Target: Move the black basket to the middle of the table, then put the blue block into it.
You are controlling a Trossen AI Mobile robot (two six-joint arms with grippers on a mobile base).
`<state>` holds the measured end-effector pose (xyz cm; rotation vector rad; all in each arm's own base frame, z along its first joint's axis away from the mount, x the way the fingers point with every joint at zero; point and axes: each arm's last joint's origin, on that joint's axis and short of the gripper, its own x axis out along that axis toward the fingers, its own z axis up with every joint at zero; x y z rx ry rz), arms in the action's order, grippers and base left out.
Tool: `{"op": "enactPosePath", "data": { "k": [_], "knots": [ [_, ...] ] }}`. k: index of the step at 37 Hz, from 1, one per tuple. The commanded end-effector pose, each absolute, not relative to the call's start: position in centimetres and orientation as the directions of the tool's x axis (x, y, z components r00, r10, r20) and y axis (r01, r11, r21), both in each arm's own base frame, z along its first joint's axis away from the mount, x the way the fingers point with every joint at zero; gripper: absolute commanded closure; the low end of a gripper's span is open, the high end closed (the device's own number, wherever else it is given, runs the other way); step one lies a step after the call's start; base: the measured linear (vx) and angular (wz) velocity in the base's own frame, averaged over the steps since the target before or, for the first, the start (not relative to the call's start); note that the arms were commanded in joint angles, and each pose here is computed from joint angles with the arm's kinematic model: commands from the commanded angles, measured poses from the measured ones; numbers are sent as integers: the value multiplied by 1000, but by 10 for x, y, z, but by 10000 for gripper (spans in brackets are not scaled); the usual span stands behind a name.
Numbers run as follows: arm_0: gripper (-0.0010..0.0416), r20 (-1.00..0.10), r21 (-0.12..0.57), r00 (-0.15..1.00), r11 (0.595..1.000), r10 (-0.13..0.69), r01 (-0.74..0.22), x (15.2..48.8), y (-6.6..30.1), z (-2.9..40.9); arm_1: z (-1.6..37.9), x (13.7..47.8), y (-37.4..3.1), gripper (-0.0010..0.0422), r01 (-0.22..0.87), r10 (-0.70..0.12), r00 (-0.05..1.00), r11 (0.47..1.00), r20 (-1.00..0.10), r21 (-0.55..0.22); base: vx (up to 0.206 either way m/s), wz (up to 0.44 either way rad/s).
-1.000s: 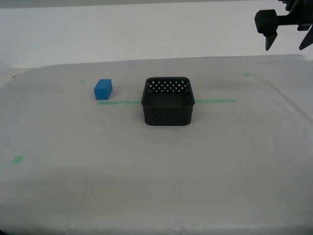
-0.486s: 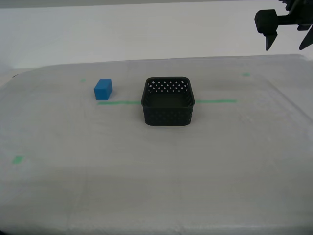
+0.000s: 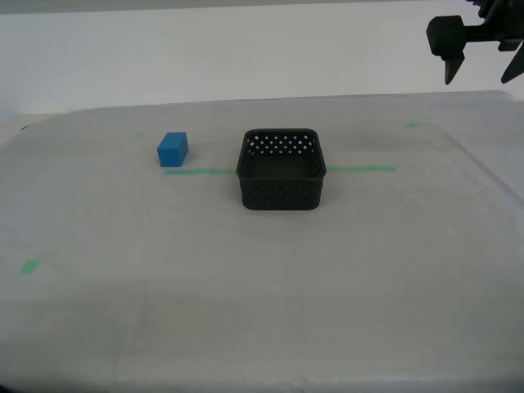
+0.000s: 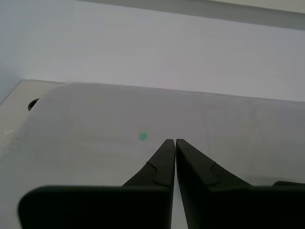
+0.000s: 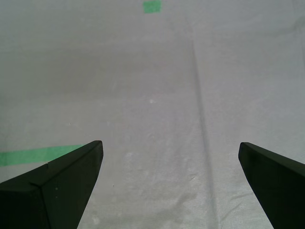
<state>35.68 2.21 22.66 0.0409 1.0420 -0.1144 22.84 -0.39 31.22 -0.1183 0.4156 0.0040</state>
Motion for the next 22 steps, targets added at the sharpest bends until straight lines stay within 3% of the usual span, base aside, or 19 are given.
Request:
{"op": "enactPosePath", "data": {
  "k": [1, 10, 22],
  "knots": [
    [7, -863, -24, 500, 993, -78, 115, 357, 22, 227, 316, 226, -5, 412, -32, -21, 897, 993, -441, -112, 0, 0],
    [7, -863, -24, 500, 993, -78, 115, 357, 22, 227, 329, 225, -10, 412, -62, 8, 846, 995, -533, -83, 0, 0],
    [7, -863, -24, 500, 993, -78, 115, 357, 22, 227, 330, 247, -21, 412, -52, -17, 762, 995, -648, -86, 0, 0]
  ]
}}
